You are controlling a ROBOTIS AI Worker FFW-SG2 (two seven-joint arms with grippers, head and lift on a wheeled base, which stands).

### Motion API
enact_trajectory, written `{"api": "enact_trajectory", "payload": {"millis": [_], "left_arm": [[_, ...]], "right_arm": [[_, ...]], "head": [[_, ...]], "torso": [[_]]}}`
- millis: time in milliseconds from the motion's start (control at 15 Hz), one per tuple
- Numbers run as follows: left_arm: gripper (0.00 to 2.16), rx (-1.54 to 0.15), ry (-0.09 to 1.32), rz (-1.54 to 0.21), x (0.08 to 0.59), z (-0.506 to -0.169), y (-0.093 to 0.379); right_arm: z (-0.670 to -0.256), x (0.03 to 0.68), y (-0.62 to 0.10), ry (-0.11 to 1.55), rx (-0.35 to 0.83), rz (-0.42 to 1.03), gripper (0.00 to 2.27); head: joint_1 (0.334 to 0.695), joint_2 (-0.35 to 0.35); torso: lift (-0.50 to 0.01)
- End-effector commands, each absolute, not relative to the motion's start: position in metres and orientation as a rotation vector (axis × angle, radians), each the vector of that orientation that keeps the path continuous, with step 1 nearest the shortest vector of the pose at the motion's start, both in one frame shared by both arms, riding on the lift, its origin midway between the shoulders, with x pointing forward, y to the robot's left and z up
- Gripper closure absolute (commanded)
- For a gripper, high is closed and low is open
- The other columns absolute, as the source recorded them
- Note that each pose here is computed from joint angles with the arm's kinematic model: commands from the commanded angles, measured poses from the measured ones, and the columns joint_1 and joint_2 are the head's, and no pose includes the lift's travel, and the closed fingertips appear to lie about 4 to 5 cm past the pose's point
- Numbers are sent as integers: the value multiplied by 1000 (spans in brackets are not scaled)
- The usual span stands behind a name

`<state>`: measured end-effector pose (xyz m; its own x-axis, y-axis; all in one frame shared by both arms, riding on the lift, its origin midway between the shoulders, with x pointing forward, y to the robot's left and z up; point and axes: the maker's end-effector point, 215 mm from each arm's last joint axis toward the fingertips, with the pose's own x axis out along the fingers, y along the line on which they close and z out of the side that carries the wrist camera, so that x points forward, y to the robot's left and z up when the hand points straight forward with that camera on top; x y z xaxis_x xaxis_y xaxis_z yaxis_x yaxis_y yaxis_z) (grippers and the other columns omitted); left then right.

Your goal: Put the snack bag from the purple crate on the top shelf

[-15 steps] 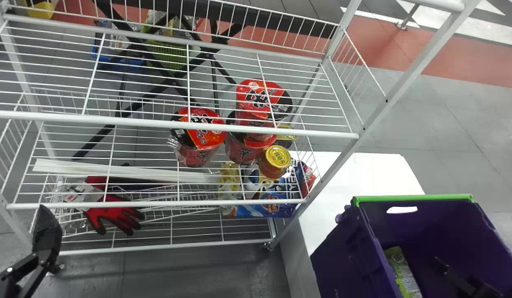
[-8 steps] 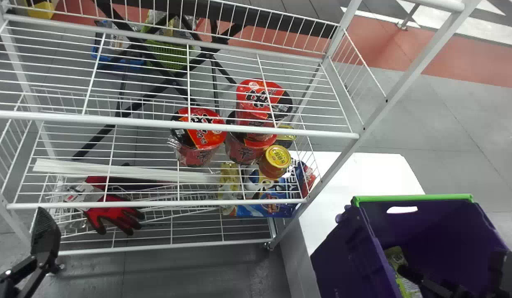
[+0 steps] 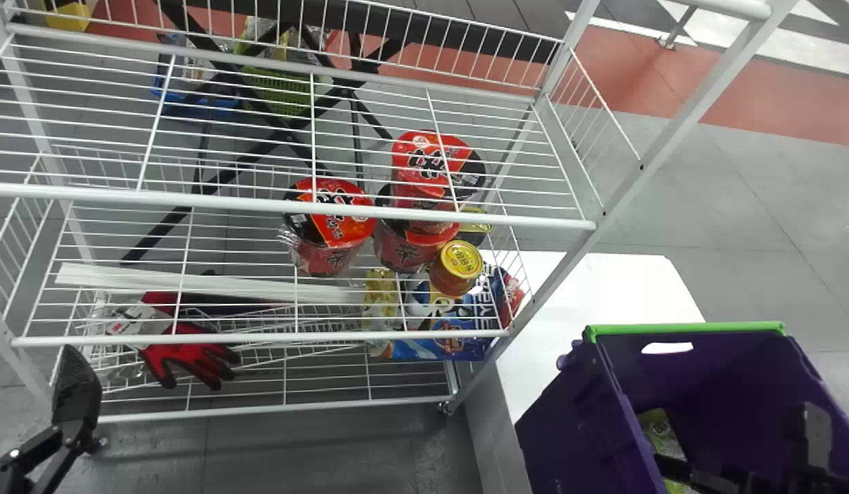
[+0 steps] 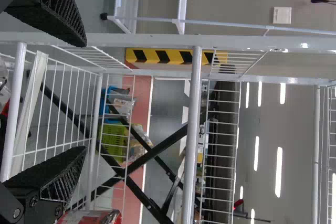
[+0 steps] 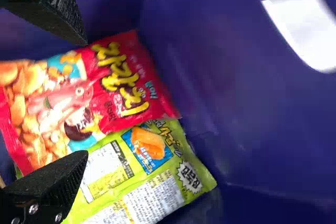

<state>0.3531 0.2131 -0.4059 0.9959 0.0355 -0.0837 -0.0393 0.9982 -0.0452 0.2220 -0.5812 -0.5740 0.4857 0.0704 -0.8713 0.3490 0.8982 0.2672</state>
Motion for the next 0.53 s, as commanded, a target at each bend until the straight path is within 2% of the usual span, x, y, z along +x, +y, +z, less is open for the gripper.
{"api": "enact_trajectory", "payload": {"millis": [0, 467], "left_arm": [[117, -48, 78, 36, 353, -405, 213], [117, -55, 62, 31, 351, -401, 208]], "right_arm": [[-580, 233, -587, 1053, 407, -129, 36], [-622, 250, -549, 1068, 263, -2, -2]], "head": [[695, -350], [695, -350]], "torso": [[-452], [-452]]}}
